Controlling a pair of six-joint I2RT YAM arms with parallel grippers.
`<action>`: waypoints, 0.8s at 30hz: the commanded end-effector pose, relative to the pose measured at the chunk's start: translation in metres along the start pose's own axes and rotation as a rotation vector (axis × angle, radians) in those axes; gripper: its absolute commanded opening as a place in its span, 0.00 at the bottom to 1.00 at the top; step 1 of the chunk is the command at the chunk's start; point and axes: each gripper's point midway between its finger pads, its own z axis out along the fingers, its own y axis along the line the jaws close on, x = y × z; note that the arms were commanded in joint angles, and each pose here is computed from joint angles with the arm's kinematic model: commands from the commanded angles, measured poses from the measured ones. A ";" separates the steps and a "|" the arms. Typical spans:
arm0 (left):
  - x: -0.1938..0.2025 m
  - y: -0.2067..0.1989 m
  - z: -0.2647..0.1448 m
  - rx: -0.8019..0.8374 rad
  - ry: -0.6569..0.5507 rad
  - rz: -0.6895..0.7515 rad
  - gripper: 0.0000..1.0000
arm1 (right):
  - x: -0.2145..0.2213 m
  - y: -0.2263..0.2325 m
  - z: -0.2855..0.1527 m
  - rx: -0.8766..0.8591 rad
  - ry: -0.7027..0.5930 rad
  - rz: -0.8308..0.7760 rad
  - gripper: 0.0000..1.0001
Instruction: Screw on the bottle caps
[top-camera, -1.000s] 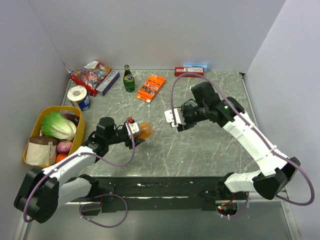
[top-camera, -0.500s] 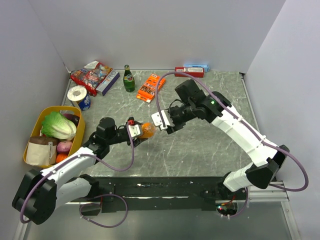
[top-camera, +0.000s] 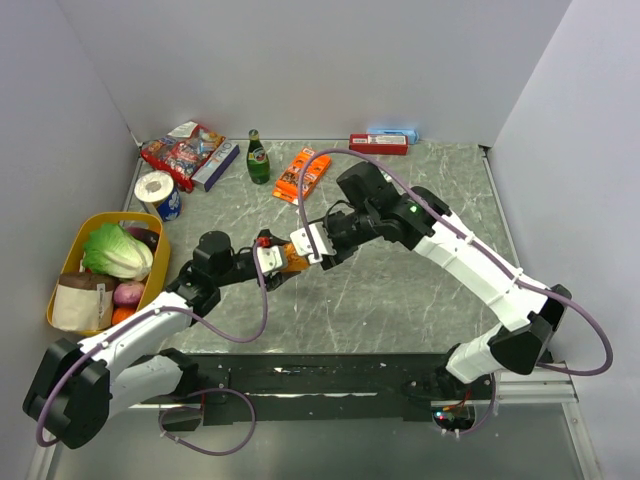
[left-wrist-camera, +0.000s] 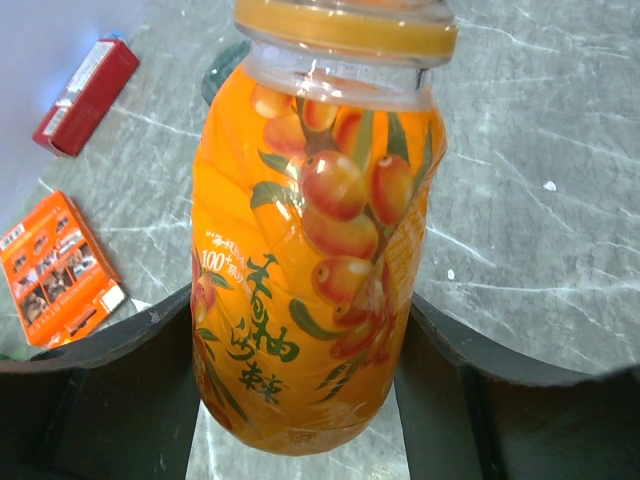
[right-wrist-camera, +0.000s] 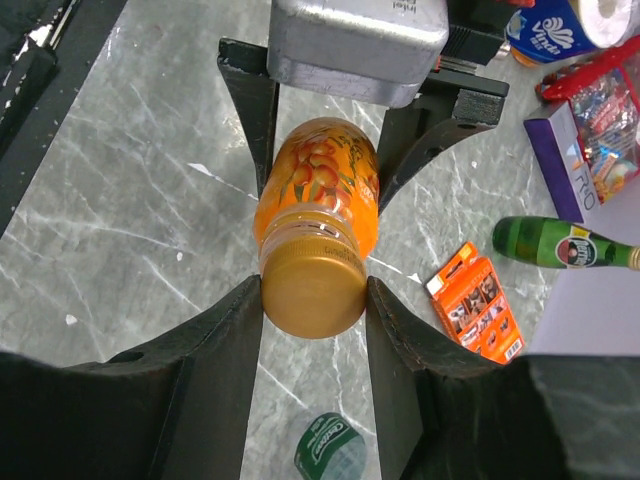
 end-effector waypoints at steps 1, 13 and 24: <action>-0.034 0.009 0.002 -0.003 -0.088 0.067 0.01 | -0.006 -0.011 0.004 0.033 -0.006 -0.018 0.39; -0.042 0.026 0.000 -0.115 -0.126 0.017 0.01 | 0.001 -0.004 0.009 -0.044 0.022 0.032 0.39; -0.051 0.032 -0.004 -0.160 -0.173 0.038 0.01 | 0.004 -0.003 0.014 -0.078 0.024 0.121 0.39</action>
